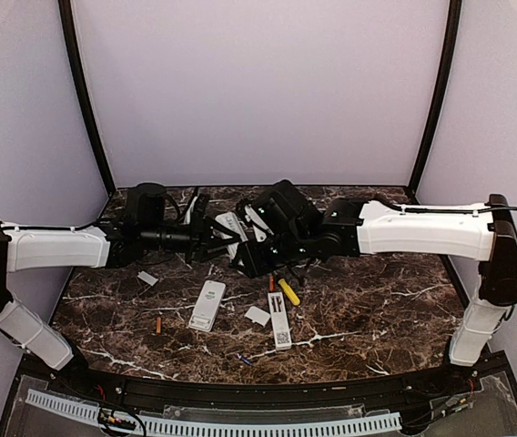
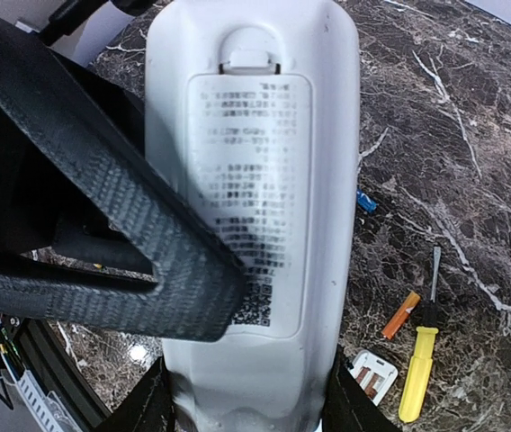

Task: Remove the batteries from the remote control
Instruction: Pass from the right arm to the left

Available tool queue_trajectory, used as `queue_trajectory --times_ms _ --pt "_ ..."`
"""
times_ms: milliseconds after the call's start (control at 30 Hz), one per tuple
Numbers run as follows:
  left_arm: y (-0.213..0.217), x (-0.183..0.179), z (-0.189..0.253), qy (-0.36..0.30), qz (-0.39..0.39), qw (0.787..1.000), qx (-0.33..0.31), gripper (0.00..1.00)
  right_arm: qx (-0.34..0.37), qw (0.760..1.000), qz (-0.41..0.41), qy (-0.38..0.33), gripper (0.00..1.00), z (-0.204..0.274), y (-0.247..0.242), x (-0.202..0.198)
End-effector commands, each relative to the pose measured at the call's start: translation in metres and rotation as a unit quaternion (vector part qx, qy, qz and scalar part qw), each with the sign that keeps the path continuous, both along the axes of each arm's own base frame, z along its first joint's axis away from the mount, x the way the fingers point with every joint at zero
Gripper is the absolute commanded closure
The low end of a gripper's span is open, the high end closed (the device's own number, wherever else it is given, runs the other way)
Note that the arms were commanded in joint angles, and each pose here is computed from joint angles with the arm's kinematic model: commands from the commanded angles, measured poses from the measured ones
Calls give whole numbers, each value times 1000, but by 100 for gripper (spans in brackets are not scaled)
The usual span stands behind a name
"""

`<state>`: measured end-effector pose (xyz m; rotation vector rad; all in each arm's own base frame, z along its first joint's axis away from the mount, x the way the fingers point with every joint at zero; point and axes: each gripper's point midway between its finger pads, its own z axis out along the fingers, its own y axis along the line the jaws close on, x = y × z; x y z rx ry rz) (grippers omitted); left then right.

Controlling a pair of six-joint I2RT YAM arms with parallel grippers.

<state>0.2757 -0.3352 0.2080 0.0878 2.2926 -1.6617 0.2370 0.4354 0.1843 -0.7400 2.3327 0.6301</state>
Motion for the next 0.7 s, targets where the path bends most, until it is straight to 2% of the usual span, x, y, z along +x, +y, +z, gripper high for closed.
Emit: queue_trajectory --times_ms 0,100,233,267,367,500,567,667 --pt "-1 1 -7 -3 6 1000 3 65 53 999 -7 -11 100 23 20 2" --pt "-1 2 -9 -4 9 1000 5 68 58 998 -11 -3 100 21 21 2" --pt "-1 3 -8 -13 14 1000 5 85 59 998 -24 11 100 14 19 1" --pt "-1 3 -6 -17 13 1000 4 87 62 998 -26 12 97 15 19 1" --pt "-2 2 0 -32 5 999 0 93 69 997 -27 14 71 16 16 -1" --pt "-1 0 11 -63 -2 998 3 96 80 996 -28 6 34 30 2 -5" --pt "1 -2 18 -85 -14 996 7 97 84 996 -30 1 23 37 -10 -7" --pt "4 -11 18 -123 -47 991 29 98 105 994 -32 1 14 50 -31 -6"
